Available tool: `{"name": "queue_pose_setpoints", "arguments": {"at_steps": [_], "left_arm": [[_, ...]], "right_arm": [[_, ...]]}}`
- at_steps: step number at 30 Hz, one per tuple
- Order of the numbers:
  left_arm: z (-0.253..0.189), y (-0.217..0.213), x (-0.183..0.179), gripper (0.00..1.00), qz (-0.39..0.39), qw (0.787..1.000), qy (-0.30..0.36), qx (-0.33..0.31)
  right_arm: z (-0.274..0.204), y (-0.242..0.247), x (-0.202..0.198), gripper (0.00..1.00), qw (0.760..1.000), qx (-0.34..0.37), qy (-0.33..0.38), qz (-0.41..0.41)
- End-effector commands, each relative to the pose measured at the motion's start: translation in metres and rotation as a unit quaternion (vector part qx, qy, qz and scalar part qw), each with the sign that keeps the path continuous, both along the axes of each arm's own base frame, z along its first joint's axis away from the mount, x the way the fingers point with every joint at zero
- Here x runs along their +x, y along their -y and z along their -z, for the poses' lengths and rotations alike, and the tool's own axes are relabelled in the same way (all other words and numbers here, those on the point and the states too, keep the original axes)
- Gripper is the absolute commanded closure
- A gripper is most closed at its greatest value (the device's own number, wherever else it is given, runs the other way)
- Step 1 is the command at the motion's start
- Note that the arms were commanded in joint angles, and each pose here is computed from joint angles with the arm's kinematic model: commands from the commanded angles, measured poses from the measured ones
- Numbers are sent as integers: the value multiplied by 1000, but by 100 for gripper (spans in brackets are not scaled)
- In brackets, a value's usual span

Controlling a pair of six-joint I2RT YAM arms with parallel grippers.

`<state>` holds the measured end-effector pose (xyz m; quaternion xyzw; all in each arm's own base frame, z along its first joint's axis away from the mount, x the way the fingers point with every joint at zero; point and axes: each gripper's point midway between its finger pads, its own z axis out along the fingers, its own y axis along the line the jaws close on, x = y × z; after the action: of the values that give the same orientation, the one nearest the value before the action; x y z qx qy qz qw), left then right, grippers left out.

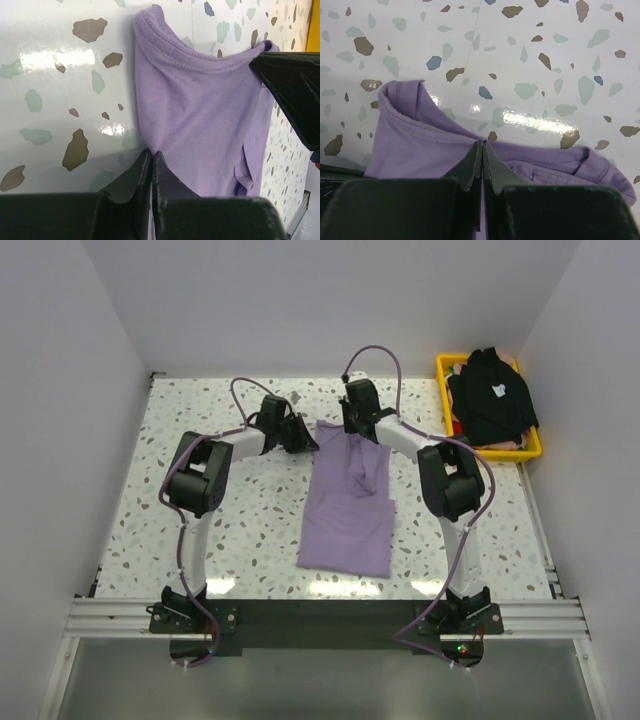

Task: Fold and stack the t-shirts
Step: Fold the tshirt

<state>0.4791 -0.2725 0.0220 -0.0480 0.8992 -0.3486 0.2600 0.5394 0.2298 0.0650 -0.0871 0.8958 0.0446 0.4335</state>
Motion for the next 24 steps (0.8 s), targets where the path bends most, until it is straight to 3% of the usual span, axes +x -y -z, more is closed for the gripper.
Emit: {"name": "queue_pose_setpoints", "arguments": {"at_steps": [1, 24], "left_arm": [[-1, -5, 6, 100, -12, 1000, 9, 0], [-12, -6, 22, 100, -14, 999, 26, -15]], "right_arm": [[-24, 8, 15, 99, 999, 6, 32, 32], [-14, 32, 9, 97, 997, -17, -2, 80]]}}
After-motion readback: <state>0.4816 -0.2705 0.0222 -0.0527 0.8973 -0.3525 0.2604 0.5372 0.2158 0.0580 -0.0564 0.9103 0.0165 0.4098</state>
